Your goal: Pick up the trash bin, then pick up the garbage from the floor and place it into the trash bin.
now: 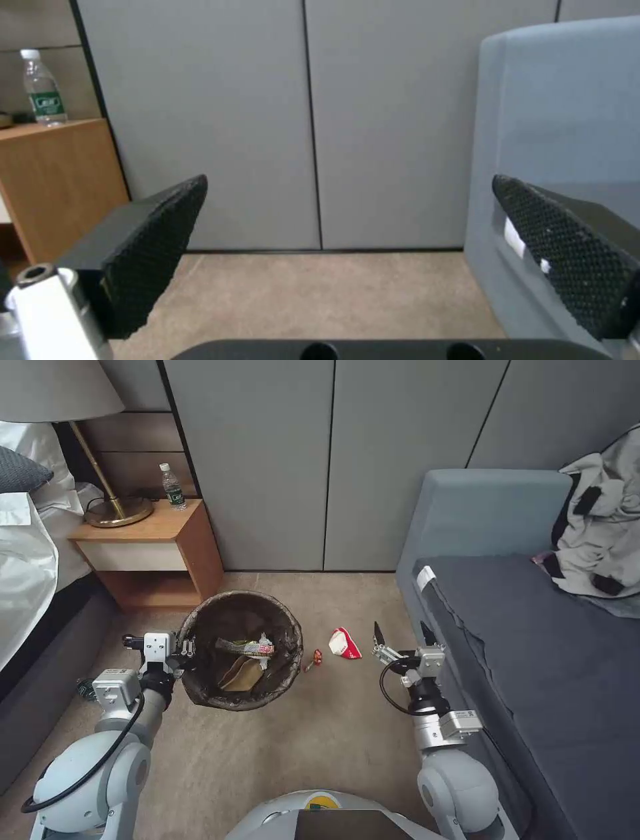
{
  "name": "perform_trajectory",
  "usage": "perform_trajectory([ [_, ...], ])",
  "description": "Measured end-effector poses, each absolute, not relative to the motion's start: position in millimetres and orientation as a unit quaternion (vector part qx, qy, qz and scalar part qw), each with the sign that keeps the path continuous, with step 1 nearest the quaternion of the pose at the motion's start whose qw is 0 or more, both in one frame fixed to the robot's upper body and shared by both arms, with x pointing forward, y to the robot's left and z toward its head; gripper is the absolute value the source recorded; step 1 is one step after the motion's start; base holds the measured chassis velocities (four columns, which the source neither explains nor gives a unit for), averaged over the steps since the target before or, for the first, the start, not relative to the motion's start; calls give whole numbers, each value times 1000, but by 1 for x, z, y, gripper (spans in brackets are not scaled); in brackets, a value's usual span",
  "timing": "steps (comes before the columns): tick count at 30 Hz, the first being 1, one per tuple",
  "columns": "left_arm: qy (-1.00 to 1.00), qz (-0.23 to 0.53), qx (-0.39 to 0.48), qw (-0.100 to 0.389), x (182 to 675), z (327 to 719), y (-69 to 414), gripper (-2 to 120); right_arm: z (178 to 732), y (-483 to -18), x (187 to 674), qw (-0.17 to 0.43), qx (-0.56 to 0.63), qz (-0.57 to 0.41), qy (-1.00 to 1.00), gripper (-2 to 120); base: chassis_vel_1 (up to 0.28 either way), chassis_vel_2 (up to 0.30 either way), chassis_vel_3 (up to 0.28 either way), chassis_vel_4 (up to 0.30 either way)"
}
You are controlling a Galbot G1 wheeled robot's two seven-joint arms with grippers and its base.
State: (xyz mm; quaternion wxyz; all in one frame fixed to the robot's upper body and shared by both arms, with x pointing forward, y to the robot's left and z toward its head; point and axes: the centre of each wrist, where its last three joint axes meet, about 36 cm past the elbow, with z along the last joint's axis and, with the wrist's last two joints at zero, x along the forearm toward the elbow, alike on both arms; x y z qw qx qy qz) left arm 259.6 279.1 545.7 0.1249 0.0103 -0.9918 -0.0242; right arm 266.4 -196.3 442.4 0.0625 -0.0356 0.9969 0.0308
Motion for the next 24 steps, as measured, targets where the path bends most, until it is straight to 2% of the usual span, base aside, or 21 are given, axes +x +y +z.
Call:
perform_trajectory([
  [24,-992,-23,7,125,258,546,275,3,443,-198,265,45,-47,27,998,100,-102,99,100,-100],
])
